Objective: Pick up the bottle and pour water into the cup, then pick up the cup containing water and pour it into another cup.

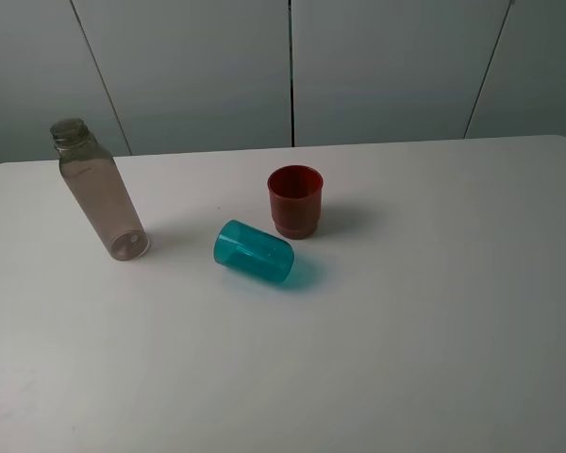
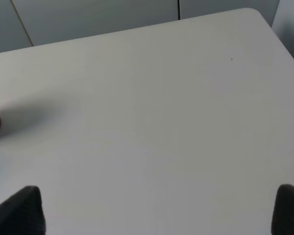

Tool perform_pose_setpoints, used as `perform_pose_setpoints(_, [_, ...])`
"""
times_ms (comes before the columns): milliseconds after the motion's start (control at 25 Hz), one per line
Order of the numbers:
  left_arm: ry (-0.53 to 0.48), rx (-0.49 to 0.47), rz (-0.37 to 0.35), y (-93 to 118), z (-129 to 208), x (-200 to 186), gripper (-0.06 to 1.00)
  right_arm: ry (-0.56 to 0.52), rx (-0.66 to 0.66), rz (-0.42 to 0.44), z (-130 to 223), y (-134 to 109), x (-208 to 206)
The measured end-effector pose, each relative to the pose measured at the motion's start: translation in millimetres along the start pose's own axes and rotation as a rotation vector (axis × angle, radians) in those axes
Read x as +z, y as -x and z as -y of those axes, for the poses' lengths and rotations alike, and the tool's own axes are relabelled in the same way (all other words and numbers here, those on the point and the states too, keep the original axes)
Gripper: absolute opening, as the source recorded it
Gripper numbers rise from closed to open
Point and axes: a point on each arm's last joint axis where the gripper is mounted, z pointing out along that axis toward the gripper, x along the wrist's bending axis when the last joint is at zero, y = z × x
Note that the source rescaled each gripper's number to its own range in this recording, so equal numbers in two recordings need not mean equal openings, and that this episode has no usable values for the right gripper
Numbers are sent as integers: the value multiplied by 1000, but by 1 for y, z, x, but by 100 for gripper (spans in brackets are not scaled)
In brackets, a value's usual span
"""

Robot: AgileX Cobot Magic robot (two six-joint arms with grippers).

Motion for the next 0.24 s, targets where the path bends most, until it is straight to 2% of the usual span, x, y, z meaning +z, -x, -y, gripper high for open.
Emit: perform_pose_setpoints(240, [0,-2,0,0,0,0,93,0,0,0,0,0,0])
